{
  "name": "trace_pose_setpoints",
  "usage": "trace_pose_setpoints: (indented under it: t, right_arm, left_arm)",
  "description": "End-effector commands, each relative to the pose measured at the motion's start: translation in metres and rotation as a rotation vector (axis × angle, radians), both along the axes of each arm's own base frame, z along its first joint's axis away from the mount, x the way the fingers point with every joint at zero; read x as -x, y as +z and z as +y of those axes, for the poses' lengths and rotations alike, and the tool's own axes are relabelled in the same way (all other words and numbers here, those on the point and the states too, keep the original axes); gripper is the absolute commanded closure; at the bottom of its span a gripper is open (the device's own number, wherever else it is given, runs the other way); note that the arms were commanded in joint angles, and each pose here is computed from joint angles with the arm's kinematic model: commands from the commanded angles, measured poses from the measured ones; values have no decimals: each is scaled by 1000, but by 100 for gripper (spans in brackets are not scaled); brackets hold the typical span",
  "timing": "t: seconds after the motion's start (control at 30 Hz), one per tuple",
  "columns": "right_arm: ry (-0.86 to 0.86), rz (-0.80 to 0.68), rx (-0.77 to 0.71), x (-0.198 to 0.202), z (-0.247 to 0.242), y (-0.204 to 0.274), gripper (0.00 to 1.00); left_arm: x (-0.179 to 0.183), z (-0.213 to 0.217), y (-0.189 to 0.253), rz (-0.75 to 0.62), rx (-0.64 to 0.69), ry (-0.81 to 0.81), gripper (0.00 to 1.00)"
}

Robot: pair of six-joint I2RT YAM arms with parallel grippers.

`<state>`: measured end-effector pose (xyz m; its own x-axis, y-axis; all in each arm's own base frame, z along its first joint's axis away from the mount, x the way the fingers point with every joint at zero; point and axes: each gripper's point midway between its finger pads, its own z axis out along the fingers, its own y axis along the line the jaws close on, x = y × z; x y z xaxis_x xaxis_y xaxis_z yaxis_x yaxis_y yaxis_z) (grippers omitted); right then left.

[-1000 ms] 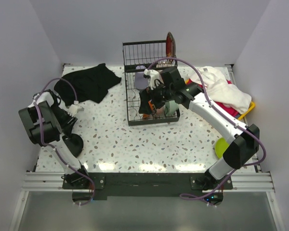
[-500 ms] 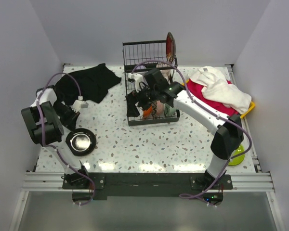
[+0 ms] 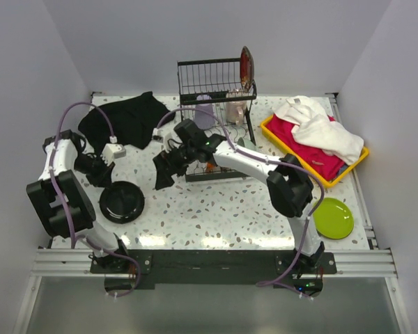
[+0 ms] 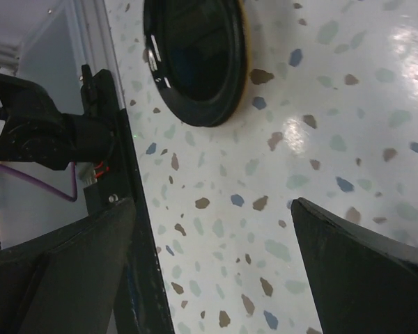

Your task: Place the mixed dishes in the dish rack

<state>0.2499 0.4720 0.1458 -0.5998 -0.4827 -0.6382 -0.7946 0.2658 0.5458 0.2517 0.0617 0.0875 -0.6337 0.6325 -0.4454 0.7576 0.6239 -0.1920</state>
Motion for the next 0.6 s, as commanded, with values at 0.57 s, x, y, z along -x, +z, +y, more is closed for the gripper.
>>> trace_pose_setpoints:
  t: [0.57]
  right_arm:
    - [-181,-266,29,-56,86,-59,34]
  left_arm:
    - [-23,-10,-32,-76,154,135,71]
